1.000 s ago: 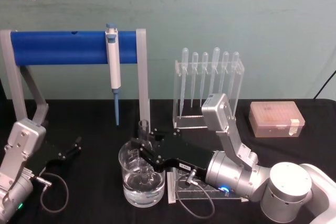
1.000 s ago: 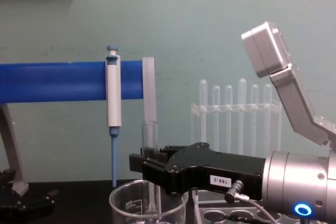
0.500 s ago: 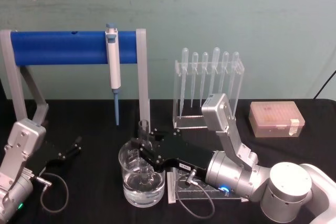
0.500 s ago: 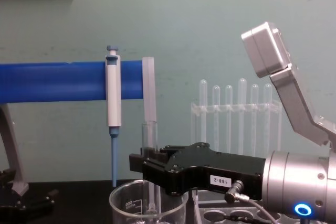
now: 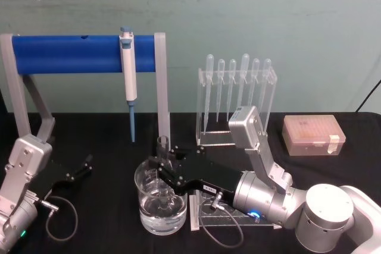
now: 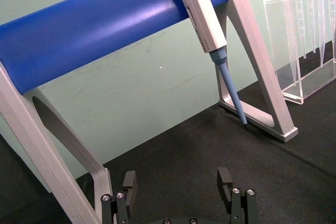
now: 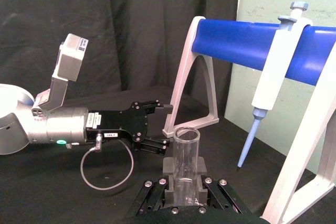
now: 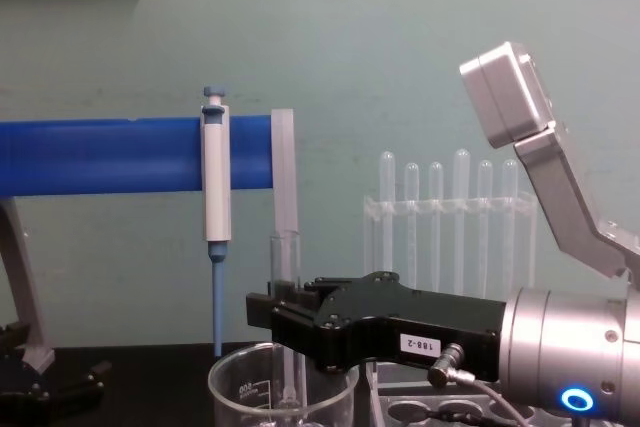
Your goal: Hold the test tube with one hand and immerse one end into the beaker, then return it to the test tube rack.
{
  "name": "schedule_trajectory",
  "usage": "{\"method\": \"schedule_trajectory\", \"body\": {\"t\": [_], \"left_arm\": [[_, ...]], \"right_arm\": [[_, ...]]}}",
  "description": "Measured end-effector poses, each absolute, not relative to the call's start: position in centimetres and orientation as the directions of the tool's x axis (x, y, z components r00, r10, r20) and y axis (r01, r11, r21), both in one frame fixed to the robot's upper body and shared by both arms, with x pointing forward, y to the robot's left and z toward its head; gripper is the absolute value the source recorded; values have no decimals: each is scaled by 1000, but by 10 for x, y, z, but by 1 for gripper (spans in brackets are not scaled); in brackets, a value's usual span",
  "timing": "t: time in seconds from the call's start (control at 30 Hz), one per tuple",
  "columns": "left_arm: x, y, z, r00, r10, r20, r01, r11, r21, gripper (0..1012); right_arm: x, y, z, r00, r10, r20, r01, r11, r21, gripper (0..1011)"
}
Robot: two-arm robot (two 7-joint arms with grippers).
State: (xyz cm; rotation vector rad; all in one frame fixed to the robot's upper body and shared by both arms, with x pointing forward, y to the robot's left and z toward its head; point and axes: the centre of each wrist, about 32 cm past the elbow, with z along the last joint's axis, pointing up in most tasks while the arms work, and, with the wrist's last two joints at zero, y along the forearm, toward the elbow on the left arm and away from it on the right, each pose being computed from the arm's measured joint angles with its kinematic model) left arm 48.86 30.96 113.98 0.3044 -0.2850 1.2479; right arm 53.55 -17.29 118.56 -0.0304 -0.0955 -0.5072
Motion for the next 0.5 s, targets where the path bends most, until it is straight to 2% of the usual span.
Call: {"method": "schedule_trajectory", "body": {"t": [0.5], "left_arm": [[489,310,1140,292,880,374,-955,287,70,1000]], "right_arm": [[536,-173,1186,870,-483,99,486,874,-5,225]]}}
